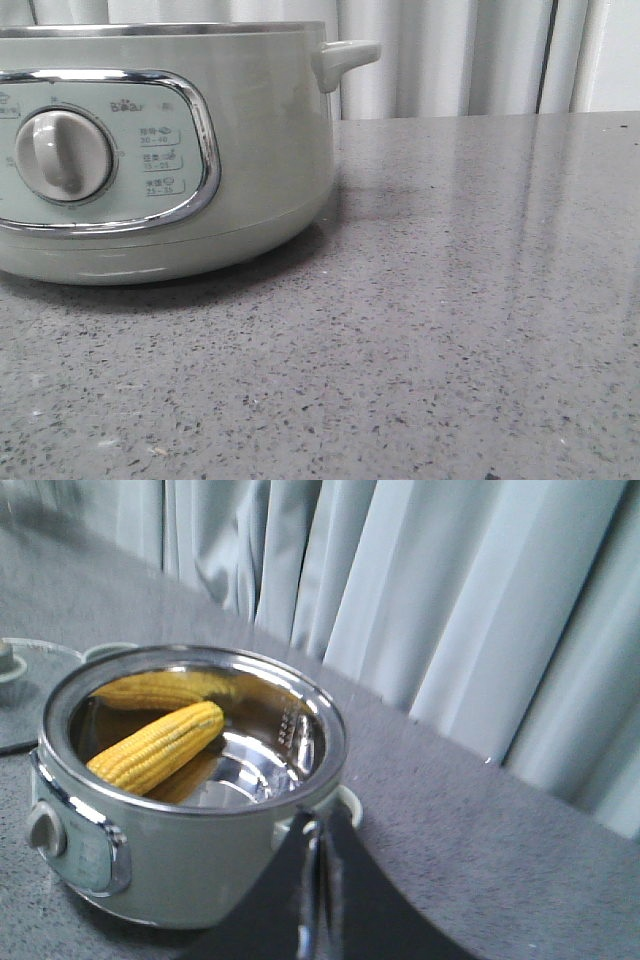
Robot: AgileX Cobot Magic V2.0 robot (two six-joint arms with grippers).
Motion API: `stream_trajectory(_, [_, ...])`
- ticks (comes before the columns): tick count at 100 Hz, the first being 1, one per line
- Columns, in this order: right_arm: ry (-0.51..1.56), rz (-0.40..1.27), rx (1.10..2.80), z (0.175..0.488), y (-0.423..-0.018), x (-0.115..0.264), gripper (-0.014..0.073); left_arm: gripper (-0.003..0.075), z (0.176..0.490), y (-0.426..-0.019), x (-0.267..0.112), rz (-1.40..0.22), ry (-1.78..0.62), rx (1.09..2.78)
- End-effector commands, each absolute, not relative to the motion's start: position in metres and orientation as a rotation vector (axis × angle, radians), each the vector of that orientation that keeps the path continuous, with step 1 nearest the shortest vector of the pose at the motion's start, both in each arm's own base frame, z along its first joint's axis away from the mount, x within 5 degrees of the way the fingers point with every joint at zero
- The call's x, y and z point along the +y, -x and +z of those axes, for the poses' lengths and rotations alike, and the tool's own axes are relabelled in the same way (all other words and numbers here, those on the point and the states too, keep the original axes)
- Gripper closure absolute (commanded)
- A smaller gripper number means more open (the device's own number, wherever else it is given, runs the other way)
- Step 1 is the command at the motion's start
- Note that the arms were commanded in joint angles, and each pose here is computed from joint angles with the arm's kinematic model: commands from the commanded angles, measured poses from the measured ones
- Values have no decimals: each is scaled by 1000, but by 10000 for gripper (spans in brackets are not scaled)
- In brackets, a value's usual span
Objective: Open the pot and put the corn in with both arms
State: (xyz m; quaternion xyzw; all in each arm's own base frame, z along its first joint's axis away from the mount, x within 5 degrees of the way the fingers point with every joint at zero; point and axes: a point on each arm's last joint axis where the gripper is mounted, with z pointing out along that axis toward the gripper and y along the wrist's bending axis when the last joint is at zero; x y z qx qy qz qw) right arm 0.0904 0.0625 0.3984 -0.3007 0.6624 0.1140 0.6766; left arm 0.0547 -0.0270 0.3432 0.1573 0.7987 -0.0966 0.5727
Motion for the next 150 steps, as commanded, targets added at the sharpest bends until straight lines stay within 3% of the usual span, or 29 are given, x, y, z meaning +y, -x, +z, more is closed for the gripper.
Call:
stream_trajectory(1, [631, 225, 1314, 390, -69, 45, 645, 741, 349, -60, -27, -227, -340, 1789])
stream_trajectory(20, [574, 199, 1235, 364, -44, 25, 645, 741, 344, -66, -28, -291, -270, 1739])
stream_trajectory(100, [556, 193, 1209, 365, -41, 23, 645, 741, 342, -68, -28, -303, -244, 1720])
stream_trajectory(110, [556, 193, 1209, 365, -41, 23, 645, 741, 327, -72, -27, -290, -233, 1744])
stream_trajectory(124, [556, 193, 1209, 365, -41, 23, 645, 741, 296, -70, -16, -88, -257, 1646])
stream_trajectory(138, [556, 193, 1209, 365, -41, 23, 645, 741, 251, -62, -10, -37, -199, 1511])
stream_trajectory(150, [556, 193, 1209, 365, -41, 23, 645, 741, 218, -56, -9, -99, -135, 1530])
